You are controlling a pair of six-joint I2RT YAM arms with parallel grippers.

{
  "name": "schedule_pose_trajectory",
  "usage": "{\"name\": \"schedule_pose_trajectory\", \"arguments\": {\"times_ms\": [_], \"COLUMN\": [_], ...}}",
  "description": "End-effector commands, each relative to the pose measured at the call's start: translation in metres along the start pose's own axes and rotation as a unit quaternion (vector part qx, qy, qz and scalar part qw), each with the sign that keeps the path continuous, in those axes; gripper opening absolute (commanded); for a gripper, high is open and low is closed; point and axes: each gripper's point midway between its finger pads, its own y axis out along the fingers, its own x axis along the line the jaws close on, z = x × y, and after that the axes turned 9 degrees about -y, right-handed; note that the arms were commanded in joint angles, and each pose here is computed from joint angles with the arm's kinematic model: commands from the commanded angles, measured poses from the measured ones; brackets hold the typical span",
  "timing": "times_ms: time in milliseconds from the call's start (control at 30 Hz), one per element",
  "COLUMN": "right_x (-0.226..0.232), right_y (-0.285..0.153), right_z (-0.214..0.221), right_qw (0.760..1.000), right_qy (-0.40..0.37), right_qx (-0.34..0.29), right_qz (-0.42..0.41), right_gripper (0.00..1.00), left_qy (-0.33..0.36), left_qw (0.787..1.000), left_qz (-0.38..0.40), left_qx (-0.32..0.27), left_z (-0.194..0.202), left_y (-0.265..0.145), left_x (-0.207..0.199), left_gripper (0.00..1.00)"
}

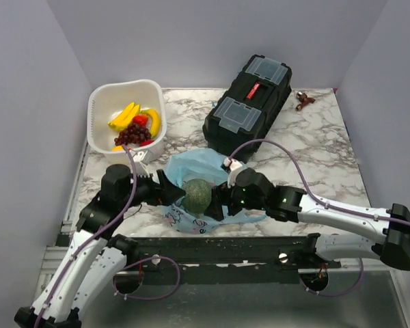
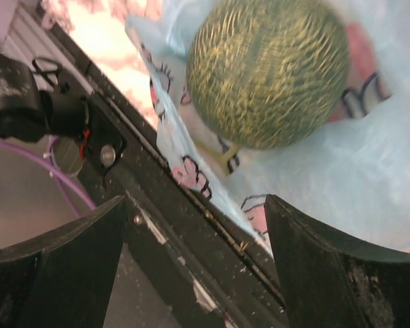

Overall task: Take the fake fruits out of the plastic bag
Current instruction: Take out the fake fruit from the plastic bag.

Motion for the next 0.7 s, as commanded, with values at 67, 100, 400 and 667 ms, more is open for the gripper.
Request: {"name": "schedule_pose_trajectory", "arguments": {"times_ms": [67,100,400,667], "right_x": [0.015,0.016,0.005,0.015], "right_y": [0.021,0.024,0.067,0.083], "right_z": [0.042,0.045,0.096,0.153], "right_qw": [0.998,0.997,0.999,0.995], "right_qy": [0.052,0.058,0.043,0.048], "right_qx": [0.024,0.021,0.027,0.083], "right_qz": [-0.033,-0.034,-0.019,-0.005], "right_gripper": [0.73,0.73,0.41,0.17], "left_qy": [-0.084,-0.086,-0.075,-0.058], "left_qw": [0.988,0.987,0.992,0.99], "left_qz": [0.115,0.106,0.062,-0.008], "left_qx": [0.067,0.081,0.082,0.126], "left_z": [0.054,0.063,0.089,0.11], "left_y": [0.008,0.015,0.036,0.065], "left_x": [-0.029,-0.028,-0.027,-0.01], "left_gripper": [0.71,0.69,0.68,0.53]}}
